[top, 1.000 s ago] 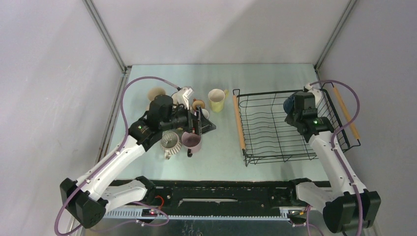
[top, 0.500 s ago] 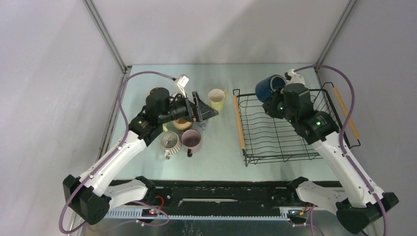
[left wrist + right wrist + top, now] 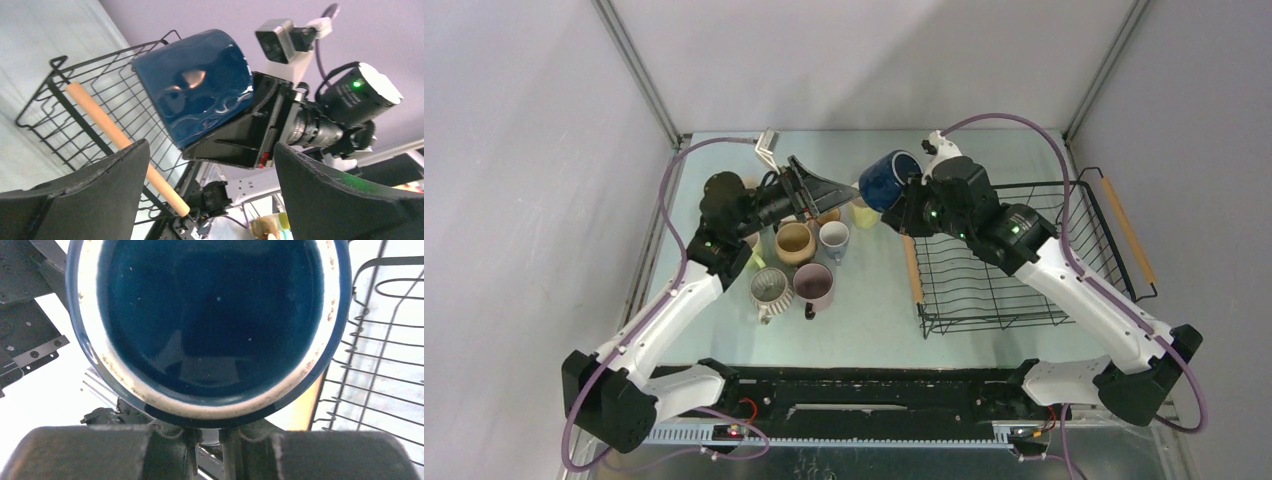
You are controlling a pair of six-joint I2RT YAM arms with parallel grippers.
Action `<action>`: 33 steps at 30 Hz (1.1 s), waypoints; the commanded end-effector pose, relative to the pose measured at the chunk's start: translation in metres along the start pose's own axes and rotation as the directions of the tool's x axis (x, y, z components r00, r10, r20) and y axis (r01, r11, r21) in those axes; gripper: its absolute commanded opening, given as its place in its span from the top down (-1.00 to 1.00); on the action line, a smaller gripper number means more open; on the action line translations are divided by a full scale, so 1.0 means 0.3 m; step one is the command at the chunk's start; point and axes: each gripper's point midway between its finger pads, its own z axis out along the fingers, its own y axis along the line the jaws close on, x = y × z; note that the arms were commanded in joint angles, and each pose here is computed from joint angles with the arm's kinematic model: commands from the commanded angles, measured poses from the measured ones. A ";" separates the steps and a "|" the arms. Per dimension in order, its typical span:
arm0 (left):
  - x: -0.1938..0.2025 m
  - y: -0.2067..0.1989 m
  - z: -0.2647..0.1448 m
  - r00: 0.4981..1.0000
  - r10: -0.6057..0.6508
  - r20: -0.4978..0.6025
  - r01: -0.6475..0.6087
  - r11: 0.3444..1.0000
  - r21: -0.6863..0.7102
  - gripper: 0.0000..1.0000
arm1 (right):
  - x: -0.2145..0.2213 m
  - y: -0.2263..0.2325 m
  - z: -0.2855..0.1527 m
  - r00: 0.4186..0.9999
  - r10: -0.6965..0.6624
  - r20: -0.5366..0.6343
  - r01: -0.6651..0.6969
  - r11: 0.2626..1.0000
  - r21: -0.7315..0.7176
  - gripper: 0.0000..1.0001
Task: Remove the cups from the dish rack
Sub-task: Place the cup at the center of the board.
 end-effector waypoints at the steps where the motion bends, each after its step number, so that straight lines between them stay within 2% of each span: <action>1: 0.003 -0.093 -0.021 0.999 -0.044 -0.004 0.044 0.987 0.154 -1.00 | -0.141 0.187 -0.053 0.991 0.069 0.115 -0.042 0.974 -0.221 1.00; 11: 0.006 -0.121 -0.031 0.998 -0.067 -0.011 0.068 0.978 0.198 -0.97 | -0.121 0.255 -0.042 0.992 0.105 0.070 -0.076 0.942 -0.328 1.00; 18: -0.031 -0.206 -0.045 0.997 -0.078 0.022 0.067 0.947 0.314 -0.81 | -0.097 0.303 -0.058 0.993 0.118 0.026 -0.097 0.906 -0.412 1.00; 22: -0.049 -0.256 -0.059 0.996 -0.079 0.040 0.058 0.922 0.383 -0.62 | -0.083 0.325 -0.068 0.992 0.129 0.004 -0.113 0.883 -0.456 1.00; 31: -0.057 -0.275 -0.059 0.990 -0.142 0.017 0.119 0.884 0.452 0.02 | -0.048 0.355 -0.068 0.989 0.141 -0.045 -0.143 0.844 -0.517 1.00; 33: -0.055 -0.269 -0.056 0.989 -0.147 0.014 0.125 0.884 0.450 0.22 | -0.041 0.354 -0.067 0.989 0.138 -0.050 -0.144 0.843 -0.519 1.00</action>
